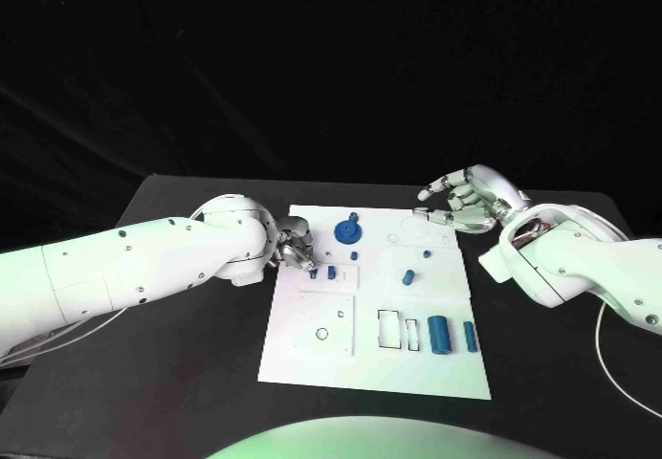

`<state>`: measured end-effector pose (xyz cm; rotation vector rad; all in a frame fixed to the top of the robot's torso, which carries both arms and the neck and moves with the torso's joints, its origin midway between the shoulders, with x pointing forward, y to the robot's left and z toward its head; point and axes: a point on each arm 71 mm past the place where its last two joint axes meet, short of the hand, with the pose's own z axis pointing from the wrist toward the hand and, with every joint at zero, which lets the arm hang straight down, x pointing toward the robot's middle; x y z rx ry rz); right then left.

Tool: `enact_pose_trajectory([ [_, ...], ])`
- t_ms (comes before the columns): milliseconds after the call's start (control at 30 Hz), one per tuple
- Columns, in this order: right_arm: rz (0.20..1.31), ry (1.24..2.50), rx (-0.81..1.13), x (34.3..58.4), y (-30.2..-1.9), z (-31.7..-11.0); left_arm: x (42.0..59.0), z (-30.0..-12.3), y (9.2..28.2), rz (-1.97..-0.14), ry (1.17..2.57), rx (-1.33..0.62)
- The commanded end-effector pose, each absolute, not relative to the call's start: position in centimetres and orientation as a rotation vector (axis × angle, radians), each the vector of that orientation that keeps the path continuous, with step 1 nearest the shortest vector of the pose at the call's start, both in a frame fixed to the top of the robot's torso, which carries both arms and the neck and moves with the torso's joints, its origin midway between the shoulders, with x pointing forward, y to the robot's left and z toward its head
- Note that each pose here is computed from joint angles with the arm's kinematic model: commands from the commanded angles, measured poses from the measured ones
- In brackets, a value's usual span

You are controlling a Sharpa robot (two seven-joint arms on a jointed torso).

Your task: Assemble the parts on the task board

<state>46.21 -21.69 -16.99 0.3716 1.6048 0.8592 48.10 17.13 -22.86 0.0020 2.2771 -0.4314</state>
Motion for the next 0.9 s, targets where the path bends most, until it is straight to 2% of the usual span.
enact_pose_trajectory([
  [33, 0.866, 1.601, 0.360, 46.17, -21.64, -16.97, 48.00, -23.01, 17.12, -0.413, 2.282, 0.035],
  [900, 0.866, 1.603, 0.361, 46.17, -21.65, -17.03, 47.26, -23.29, 17.16, -0.435, 2.332, 0.033],
])
